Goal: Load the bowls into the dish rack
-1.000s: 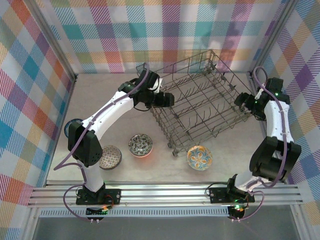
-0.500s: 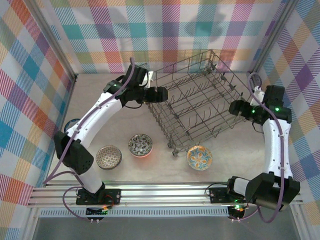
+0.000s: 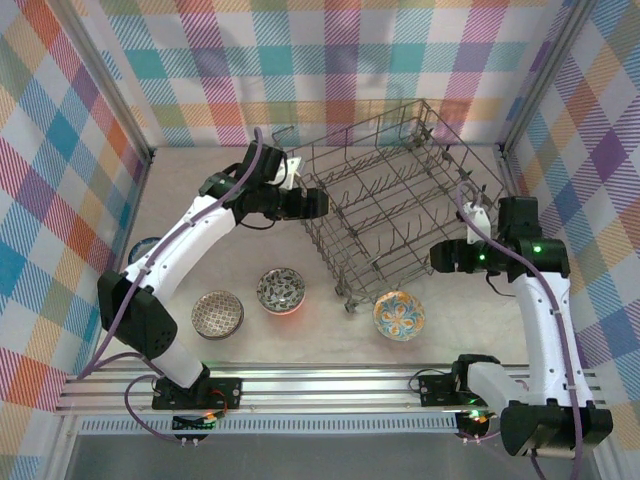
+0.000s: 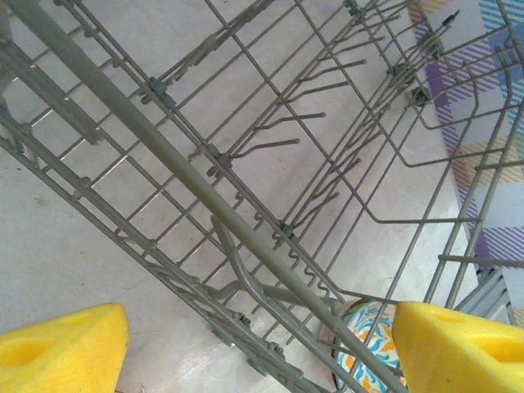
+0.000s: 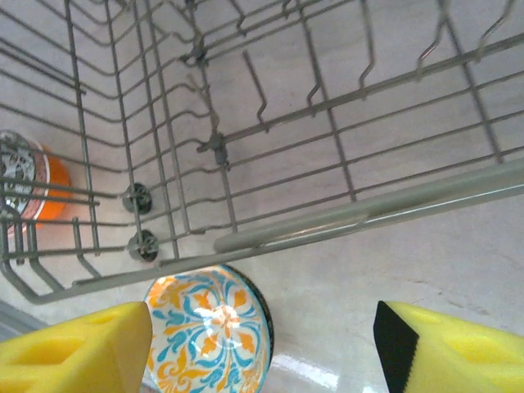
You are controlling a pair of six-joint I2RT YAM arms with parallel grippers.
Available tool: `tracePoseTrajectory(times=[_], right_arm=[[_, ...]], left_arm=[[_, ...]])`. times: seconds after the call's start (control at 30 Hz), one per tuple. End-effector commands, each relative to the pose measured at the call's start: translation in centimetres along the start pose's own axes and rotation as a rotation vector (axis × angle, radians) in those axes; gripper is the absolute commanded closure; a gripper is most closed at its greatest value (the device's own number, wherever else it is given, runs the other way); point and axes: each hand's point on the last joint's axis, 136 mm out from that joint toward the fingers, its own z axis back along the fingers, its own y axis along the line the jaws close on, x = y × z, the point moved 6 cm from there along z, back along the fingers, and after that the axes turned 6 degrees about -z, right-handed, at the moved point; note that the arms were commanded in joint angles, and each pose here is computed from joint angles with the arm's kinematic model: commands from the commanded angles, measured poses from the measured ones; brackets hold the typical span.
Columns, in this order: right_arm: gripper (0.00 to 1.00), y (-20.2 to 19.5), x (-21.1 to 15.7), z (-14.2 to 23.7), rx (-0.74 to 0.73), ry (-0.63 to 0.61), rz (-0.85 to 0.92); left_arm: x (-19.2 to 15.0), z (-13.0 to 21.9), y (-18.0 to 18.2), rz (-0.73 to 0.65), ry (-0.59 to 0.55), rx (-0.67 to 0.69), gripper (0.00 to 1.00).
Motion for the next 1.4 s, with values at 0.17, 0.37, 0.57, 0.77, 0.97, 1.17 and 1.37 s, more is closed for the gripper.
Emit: tracePoseTrajectory(times=[0.17,0.37,0.57,0.77,0.97,1.17,1.37], right_arm=[[0.27,1.7,-1.1,-1.6,0.077,0.118,0.06],[0.27,2.0,-1.3,-3.4,0.027,0.182,0.092],[0.27,2.3,-1.3,-4.3,0.035,0.257,0.161],[0.26,3.2,-1.8,-3.4,0.085,0.267,0.265],[0.27,2.3,-3.7,-3.8,0.033,0.396,0.331],[0.31,2.0,-4.8,-4.5,0.047,0.436,0.394],[0.25,2.4,-7.0,-5.9,0.124,0.45,0.503]], left_arm=[[-1.2,2.5,-0.3,-0.02,-0.041,-0.014,0.17],[-1.4,2.2,-0.1,0.003,-0.034,-0.011,0.18],[-1.1,2.7,-0.4,-0.02,-0.045,-0.014,0.19],[-1.7,2.7,-0.3,-0.038,-0.042,-0.018,0.19],[-1.7,2.5,-0.5,-0.039,-0.038,-0.043,0.21],[-2.5,1.7,-0.3,-0.018,-0.021,-0.071,0.22],[-2.9,1.7,-0.2,-0.018,-0.017,-0.071,0.22]])
